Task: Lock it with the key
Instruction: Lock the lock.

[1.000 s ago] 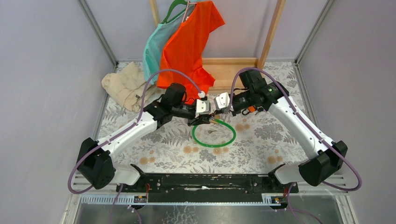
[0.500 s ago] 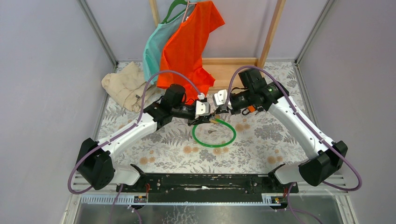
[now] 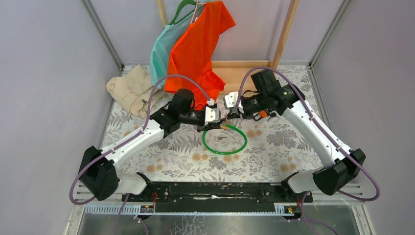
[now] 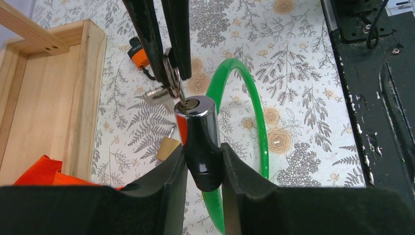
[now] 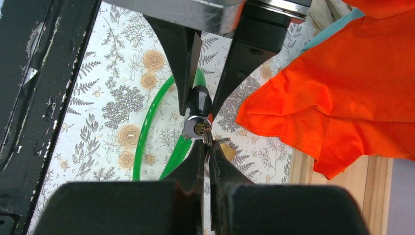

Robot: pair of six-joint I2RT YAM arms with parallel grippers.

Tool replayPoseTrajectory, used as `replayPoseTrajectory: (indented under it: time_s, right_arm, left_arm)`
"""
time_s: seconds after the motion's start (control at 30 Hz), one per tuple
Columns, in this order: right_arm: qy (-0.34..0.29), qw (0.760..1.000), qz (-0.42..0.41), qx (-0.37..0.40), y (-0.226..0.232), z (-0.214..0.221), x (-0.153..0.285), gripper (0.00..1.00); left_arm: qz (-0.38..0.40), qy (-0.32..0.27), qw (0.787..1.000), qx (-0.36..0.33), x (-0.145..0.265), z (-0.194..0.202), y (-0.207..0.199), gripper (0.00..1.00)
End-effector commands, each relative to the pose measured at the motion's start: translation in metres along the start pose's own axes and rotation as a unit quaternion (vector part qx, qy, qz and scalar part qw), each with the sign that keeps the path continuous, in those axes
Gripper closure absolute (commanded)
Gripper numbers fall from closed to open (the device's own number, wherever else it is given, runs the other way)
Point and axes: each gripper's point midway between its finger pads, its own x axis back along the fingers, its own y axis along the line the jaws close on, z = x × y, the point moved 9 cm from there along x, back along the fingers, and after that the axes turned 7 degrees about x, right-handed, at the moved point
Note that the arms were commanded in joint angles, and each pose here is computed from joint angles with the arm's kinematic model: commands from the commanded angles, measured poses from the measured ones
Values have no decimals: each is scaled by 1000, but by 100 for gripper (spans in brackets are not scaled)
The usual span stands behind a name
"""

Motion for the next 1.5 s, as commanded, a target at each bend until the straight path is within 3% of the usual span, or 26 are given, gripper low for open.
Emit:
replayPoseTrajectory:
  time_s: [0.0, 0.5, 1.07, 1.23, 1.47]
  right_arm:
    - [72, 995, 72, 7, -17, -3, 33, 100]
    - [75, 992, 88, -48, -11, -3, 38, 100]
    - [52, 974, 170, -140, -5, 3, 42, 100]
    - [27, 973, 171, -154, -2, -2, 41, 100]
    - [-10, 969, 186, -164, 8, 3, 30, 100]
  left_arm:
    - [33, 63, 997, 44, 6, 33, -24, 100]
    - [6, 52, 997, 51, 9, 24, -18, 100]
    - [-25, -55, 982, 181, 75, -41, 31, 100]
    - [-47, -42, 978, 199, 83, -44, 24, 100]
    - [-105, 28, 964, 244, 105, -34, 11, 100]
